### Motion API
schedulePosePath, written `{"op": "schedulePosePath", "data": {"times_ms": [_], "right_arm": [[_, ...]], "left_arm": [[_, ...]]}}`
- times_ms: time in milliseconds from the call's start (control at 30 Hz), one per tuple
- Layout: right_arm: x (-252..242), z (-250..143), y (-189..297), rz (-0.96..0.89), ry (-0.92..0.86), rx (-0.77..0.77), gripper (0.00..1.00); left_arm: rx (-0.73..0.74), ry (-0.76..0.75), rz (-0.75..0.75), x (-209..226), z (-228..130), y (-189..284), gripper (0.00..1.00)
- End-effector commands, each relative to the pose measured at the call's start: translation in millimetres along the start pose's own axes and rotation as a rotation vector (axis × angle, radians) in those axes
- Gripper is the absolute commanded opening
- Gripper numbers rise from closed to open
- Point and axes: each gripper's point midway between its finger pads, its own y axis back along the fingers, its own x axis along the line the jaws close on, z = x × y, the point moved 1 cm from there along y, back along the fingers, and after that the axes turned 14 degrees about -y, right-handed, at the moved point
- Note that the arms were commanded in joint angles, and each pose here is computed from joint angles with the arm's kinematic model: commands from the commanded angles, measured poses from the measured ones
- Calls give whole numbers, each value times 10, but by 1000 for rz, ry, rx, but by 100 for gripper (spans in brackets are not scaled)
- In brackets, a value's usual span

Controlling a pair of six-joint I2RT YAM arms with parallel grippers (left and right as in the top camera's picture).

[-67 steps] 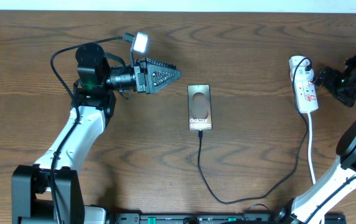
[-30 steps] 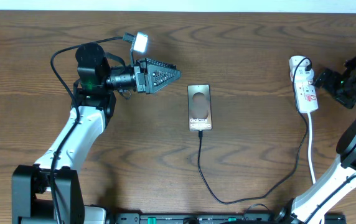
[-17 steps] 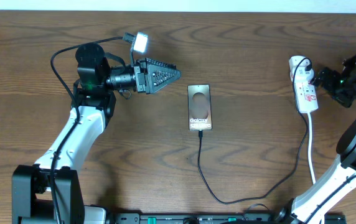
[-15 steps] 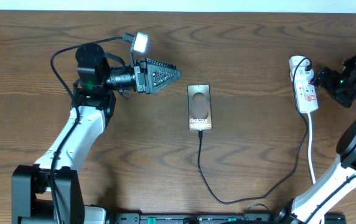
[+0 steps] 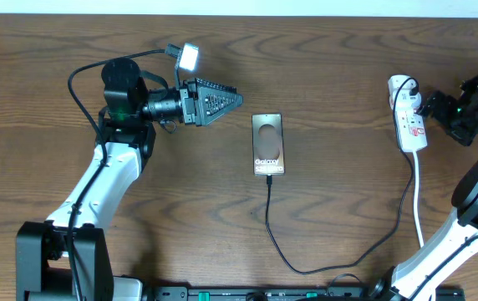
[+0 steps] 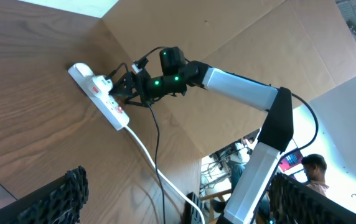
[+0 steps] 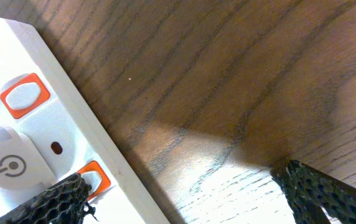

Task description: Plug charger to phone and switch on socket

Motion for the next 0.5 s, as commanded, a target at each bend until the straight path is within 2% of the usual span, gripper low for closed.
{"op": "schedulePosePath", "data": {"times_ms": [0, 467], "right_arm": [[-44, -222, -193, -23, 8, 79, 99], [36, -194, -224, -3, 33, 62, 99]], "left_arm": [[-5, -60, -11, -93, 85, 4, 93], [-5, -60, -11, -93, 85, 4, 94]]}}
